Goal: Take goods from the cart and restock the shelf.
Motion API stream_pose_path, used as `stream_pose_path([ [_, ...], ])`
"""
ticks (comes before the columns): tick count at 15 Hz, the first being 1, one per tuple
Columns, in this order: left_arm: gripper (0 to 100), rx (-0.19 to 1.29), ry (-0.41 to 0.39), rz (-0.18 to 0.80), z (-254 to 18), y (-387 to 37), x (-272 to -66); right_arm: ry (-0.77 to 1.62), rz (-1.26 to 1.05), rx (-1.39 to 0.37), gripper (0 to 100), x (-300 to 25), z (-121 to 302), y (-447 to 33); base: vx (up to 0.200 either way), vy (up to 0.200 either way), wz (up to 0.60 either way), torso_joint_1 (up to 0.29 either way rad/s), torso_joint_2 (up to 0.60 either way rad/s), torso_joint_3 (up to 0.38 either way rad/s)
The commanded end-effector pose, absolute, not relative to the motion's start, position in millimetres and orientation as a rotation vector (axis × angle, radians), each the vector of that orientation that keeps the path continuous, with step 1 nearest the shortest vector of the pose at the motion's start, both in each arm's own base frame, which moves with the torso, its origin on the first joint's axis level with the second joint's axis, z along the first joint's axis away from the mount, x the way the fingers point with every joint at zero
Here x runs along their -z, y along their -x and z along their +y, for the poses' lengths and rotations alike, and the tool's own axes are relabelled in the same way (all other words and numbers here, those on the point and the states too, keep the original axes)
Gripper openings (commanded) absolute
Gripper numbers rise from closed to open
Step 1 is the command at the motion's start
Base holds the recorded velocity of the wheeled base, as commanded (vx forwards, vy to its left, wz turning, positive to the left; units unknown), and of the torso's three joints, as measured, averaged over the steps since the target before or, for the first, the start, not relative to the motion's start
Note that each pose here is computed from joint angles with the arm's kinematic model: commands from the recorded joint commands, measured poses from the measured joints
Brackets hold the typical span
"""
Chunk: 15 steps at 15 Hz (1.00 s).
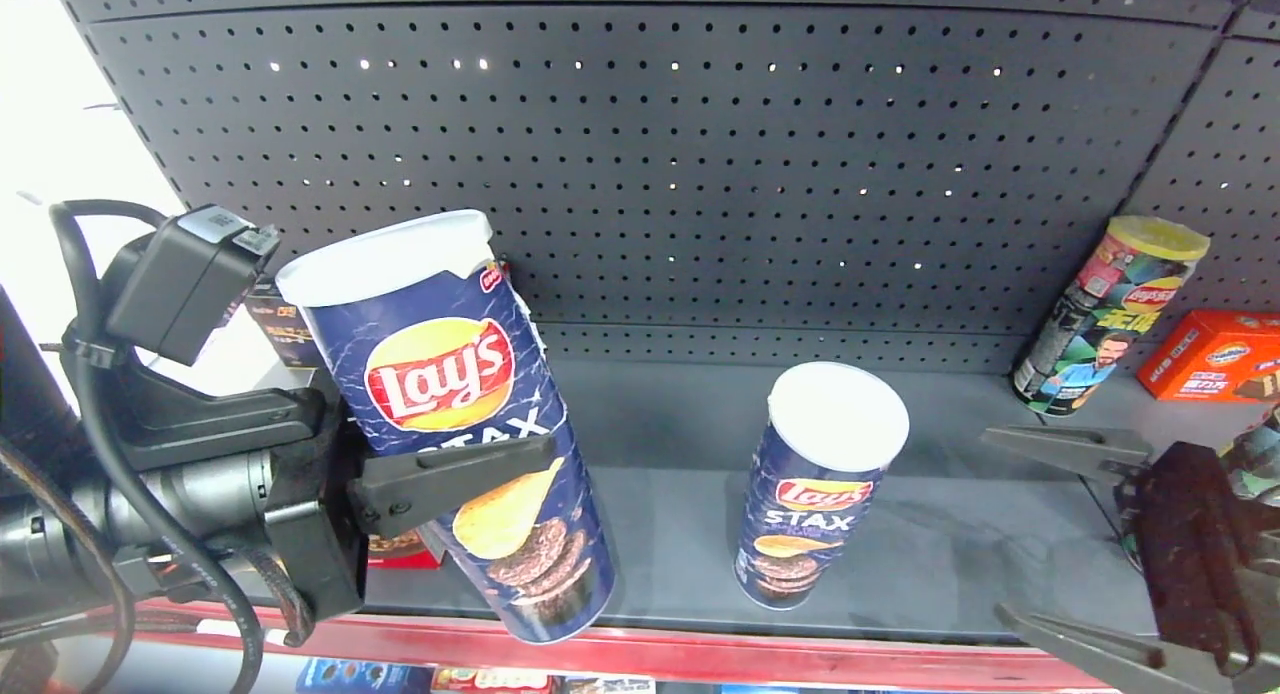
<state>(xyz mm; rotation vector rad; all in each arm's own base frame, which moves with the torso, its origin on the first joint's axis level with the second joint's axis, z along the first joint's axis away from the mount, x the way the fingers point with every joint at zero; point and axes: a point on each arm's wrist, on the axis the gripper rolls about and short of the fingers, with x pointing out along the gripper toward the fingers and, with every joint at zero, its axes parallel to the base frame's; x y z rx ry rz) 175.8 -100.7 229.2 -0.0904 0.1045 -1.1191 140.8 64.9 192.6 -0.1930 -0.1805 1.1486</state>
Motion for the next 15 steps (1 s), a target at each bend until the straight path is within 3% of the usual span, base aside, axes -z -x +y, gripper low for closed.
stream_pose_path([
  [1, 0, 1.118, 0.09, 0.1, -99.8, -174.0, -229.6, 0.219, -0.286, -0.962, 100, -230.0, 40.9, -84.4, 0.0, 0.0, 0.0, 0.0, 0.0, 0.0],
  [2, 0, 1.118, 0.09, 0.1, -99.8, -174.0, -229.6, 0.219, -0.286, -0.962, 100, -230.0, 40.9, -84.4, 0.0, 0.0, 0.0, 0.0, 0.0, 0.0],
  [3, 0, 1.118, 0.09, 0.1, -99.4, -173.2, -229.4, 0.185, -0.235, -0.756, 100, -216.0, 23.1, -40.3, 0.0, 0.0, 0.0, 0.0, 0.0, 0.0],
  [8, 0, 1.124, 0.086, 0.074, -97.8, -168.5, -234.5, 0.113, -0.104, -0.389, 100, -152.4, -8.5, 35.9, 0.0, 0.0, 0.0, 0.0, 0.0, 0.0],
  [12, 0, 1.131, 0.083, 0.051, -98.8, -167.7, -240.1, 0.072, -0.06, -0.12, 100, -110.0, -15.7, 35.7, 0.0, 0.0, 0.0, 0.0, 0.0, 0.0],
  [15, 0, 1.134, 0.083, 0.053, -99.0, -167.4, -239.7, 0.037, -0.024, -0.099, 100, -82.6, -12.2, 22.9, 0.0, 0.0, 0.0, 0.0, 0.0, 0.0],
])
